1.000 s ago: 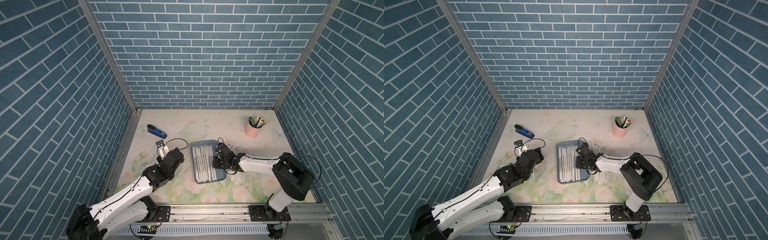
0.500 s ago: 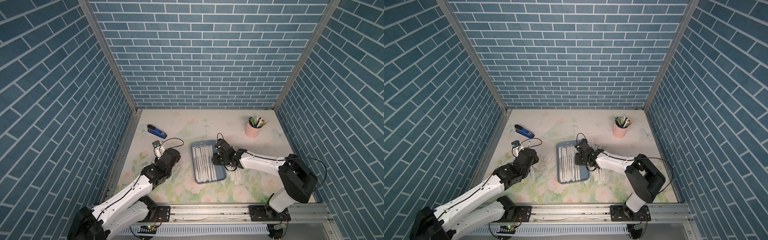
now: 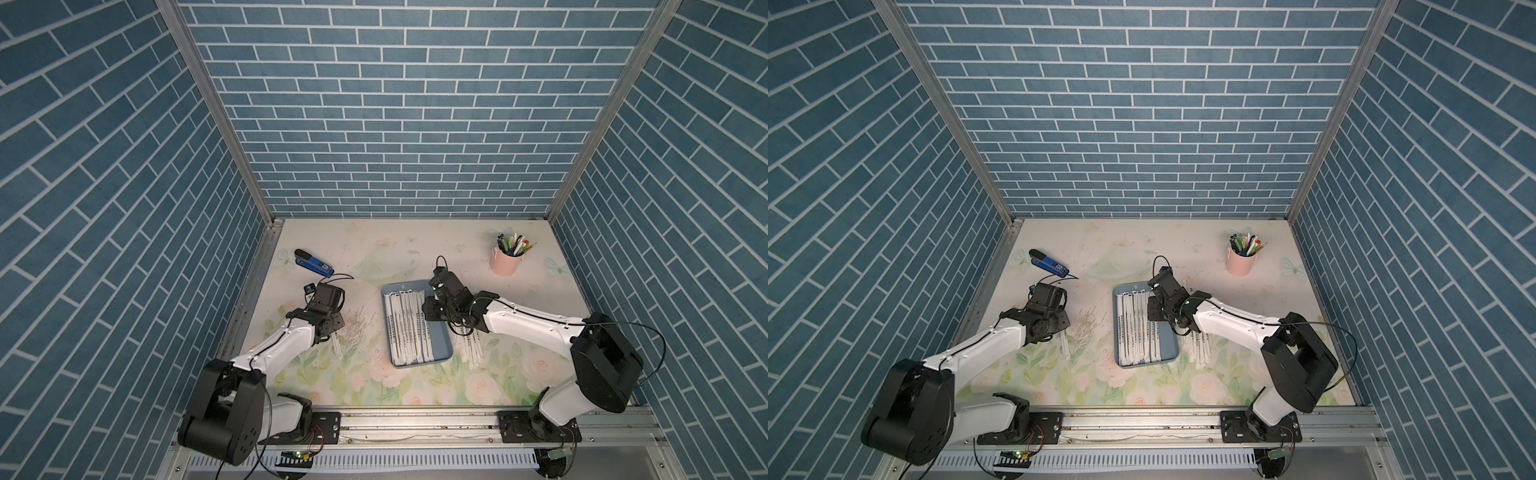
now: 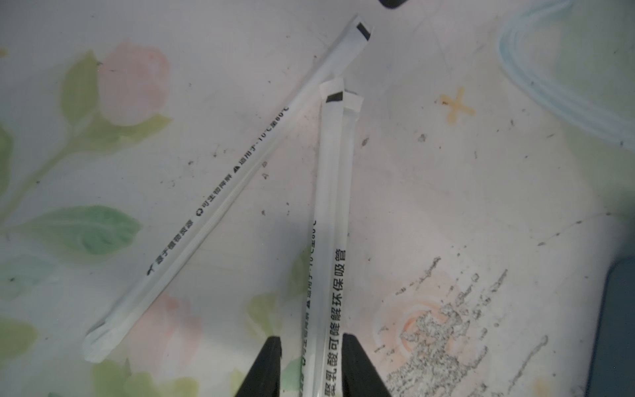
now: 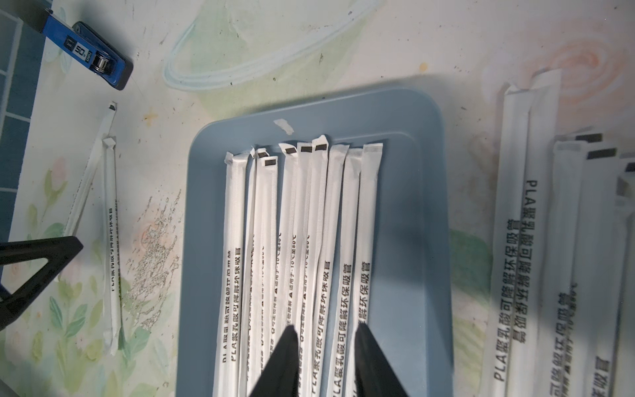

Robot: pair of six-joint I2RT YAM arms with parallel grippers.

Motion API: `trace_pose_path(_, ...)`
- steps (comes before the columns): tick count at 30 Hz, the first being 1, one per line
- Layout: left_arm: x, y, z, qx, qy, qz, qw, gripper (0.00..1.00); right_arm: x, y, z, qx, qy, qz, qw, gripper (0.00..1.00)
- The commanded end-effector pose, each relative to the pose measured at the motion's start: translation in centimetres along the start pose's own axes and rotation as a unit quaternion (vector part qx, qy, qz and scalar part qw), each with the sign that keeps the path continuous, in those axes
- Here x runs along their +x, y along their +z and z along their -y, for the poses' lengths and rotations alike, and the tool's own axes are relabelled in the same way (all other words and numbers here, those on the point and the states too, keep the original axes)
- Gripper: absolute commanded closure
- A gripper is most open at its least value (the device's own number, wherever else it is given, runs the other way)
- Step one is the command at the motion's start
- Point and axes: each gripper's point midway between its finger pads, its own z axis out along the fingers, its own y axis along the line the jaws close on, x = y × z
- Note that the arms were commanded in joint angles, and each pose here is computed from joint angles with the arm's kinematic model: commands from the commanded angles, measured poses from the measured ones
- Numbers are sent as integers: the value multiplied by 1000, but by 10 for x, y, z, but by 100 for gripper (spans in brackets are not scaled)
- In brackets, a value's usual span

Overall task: Put the straws into the storage box
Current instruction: Pick up the straw from the center of the board.

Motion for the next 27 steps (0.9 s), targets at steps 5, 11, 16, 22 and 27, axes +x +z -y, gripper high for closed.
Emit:
trace_pose_path(5,-2,6,6,2,20,-8,1000,69,5,-6,8,12,-17,2,1000,70)
trace_pose_path(11,-4,5,13,0,29,-4,1000,69,6,-4,7,11,-19,0,1000,70)
trace_pose_path(16,-1,10,15,-5,37,-11,999,69,7,-4,9,14,-20,-1,1000,70)
trace_pose_path(22,1,16,18,-10,45,-15,999,72,7,-5,12,19,-21,1,1000,70)
trace_pose_path(27,4,22,20,-10,49,-20,999,75,8,-4,13,20,-20,1,1000,71)
